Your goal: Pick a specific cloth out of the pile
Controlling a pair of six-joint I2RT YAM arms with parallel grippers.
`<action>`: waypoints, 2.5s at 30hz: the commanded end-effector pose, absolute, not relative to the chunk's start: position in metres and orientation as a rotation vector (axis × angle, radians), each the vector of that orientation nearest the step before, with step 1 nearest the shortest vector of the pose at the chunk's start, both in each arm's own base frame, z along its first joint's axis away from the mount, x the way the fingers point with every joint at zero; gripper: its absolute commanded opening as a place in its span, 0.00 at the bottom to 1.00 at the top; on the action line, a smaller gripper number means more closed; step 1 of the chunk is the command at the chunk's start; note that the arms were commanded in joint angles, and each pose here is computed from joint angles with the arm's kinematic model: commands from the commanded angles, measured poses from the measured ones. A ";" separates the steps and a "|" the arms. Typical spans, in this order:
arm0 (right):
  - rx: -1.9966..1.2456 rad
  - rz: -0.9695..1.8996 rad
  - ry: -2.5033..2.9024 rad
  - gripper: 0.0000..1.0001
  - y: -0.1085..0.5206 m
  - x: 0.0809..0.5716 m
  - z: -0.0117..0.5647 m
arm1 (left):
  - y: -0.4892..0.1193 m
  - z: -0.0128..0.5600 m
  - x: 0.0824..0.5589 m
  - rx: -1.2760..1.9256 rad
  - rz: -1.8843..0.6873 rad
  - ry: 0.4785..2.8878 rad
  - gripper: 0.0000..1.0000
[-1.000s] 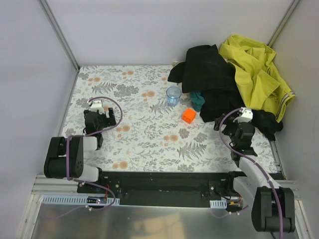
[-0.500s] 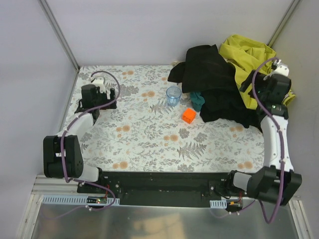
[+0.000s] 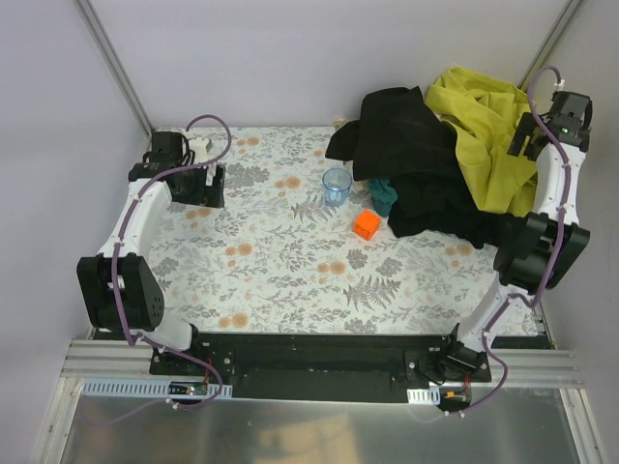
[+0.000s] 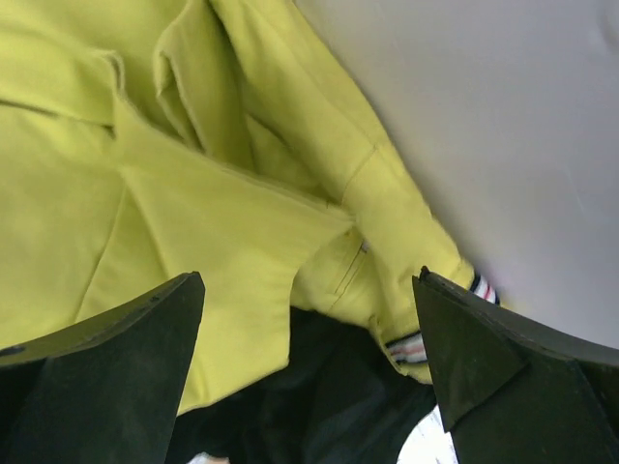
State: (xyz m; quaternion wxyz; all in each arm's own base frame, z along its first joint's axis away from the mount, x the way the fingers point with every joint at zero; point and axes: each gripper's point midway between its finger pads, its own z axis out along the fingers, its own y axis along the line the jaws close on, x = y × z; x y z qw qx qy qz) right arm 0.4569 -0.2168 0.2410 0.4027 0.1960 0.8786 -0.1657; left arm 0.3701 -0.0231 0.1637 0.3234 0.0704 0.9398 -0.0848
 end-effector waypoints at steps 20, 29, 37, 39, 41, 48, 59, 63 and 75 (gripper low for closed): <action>0.097 -0.415 2.360 0.99 -0.253 0.549 0.164 | 0.005 0.171 0.335 0.332 -0.138 2.672 0.99; 0.164 -0.352 2.429 0.01 -0.243 0.535 0.142 | 0.007 0.169 0.335 0.345 -0.122 2.678 0.99; 0.226 -0.306 2.154 0.00 -0.230 0.541 0.263 | 0.008 0.182 0.343 0.356 -0.103 2.636 1.00; 0.238 -0.295 2.045 0.00 -0.223 0.537 0.311 | 0.010 0.188 0.345 0.356 -0.089 2.619 1.00; 0.251 -0.279 1.945 0.00 -0.216 0.530 0.353 | 0.012 0.194 0.348 0.359 -0.071 2.602 1.00; 0.275 -0.126 1.494 0.00 -0.173 0.486 0.521 | 0.016 0.214 0.360 0.303 -0.027 2.536 1.00; -0.004 0.378 0.829 0.00 -0.015 0.372 0.738 | 0.022 0.213 0.381 0.097 -0.001 2.497 1.00; -0.150 0.534 0.632 0.00 0.057 0.312 0.782 | 0.029 0.214 0.390 0.066 0.045 2.466 1.00; -0.447 0.996 0.475 0.00 0.201 0.210 0.784 | 0.055 0.238 0.396 0.008 0.213 2.367 1.00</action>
